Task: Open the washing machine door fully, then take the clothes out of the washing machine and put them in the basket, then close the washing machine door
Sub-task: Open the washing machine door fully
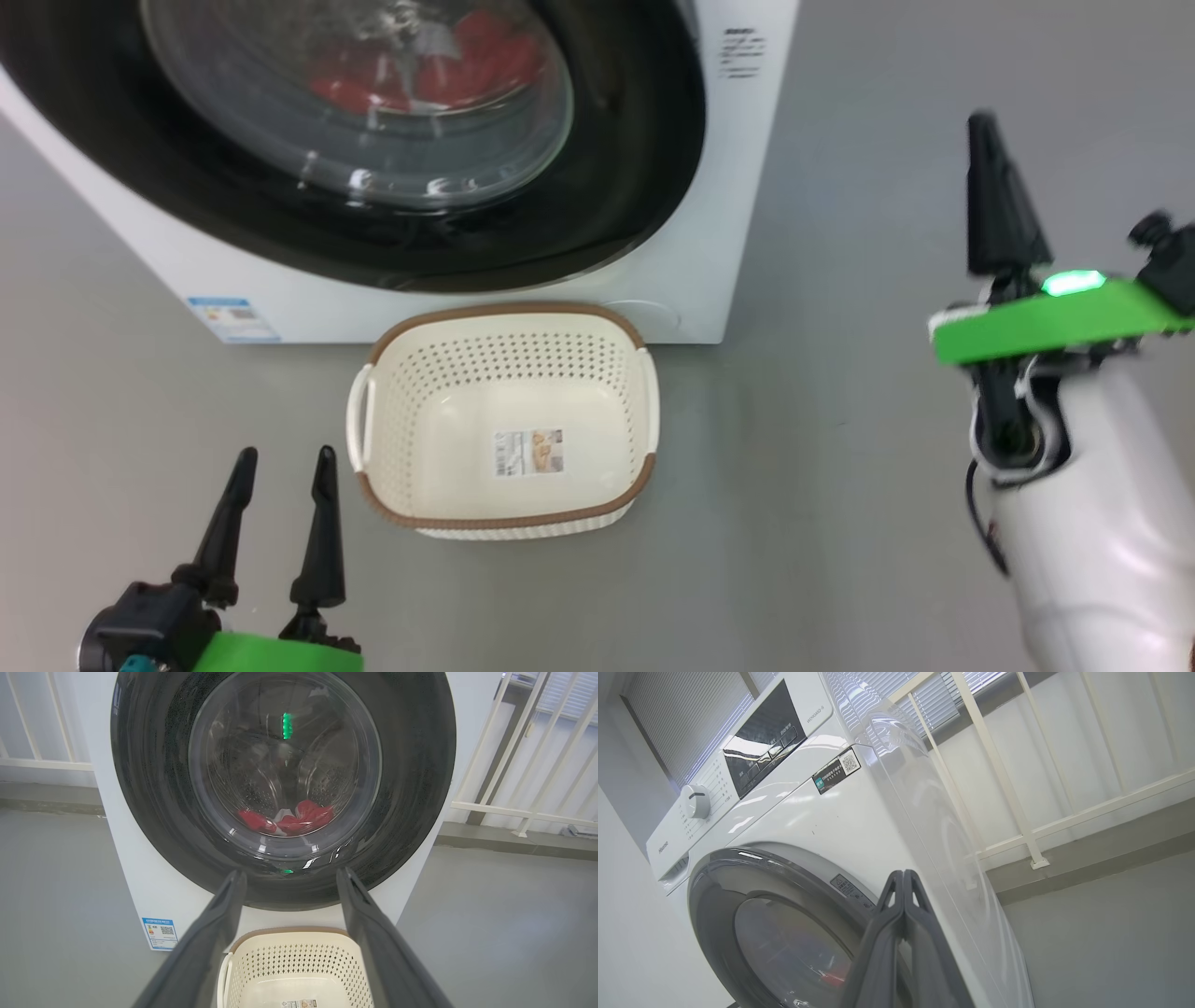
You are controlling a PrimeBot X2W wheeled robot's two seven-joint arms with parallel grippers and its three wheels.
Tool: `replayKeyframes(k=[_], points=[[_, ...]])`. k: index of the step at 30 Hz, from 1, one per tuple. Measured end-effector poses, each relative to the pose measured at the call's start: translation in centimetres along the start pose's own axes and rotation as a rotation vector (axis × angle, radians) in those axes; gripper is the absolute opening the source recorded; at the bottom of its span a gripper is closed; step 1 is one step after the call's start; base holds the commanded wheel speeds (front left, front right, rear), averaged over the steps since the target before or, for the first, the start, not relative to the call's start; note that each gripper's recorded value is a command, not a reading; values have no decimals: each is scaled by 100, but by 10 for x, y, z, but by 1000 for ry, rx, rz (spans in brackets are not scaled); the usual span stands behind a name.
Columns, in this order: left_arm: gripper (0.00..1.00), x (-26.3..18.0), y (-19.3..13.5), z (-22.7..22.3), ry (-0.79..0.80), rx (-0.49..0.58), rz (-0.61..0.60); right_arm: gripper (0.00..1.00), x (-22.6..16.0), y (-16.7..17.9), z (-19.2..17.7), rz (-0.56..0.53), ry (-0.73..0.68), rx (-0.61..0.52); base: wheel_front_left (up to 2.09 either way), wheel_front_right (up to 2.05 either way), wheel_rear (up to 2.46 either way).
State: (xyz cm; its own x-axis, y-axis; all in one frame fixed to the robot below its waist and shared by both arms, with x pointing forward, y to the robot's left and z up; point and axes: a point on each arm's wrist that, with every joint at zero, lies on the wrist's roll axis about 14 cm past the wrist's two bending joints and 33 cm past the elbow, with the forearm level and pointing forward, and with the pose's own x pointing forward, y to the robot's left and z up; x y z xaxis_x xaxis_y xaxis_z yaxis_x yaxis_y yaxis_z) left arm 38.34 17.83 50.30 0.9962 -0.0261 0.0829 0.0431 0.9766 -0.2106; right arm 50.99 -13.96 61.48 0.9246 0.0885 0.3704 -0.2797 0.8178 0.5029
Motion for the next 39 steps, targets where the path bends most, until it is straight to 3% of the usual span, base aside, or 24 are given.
replayKeyframes(k=[7,14,17,30,39], points=[[100,-5,13,-6,23,3,41,0,47,21,4,87,-27,34,0,0,0],[100,0,20,-7,24,2,58,0,85,41,-11,142,15,176,0,0,0],[100,0,25,-9,29,-14,77,0,95,44,-32,140,121,273,0,0,0],[100,1,35,-24,74,-19,108,0,106,42,-111,147,646,495,0,0,0],[100,2,33,-33,101,-25,104,0,117,44,-122,138,777,650,0,0,0]])
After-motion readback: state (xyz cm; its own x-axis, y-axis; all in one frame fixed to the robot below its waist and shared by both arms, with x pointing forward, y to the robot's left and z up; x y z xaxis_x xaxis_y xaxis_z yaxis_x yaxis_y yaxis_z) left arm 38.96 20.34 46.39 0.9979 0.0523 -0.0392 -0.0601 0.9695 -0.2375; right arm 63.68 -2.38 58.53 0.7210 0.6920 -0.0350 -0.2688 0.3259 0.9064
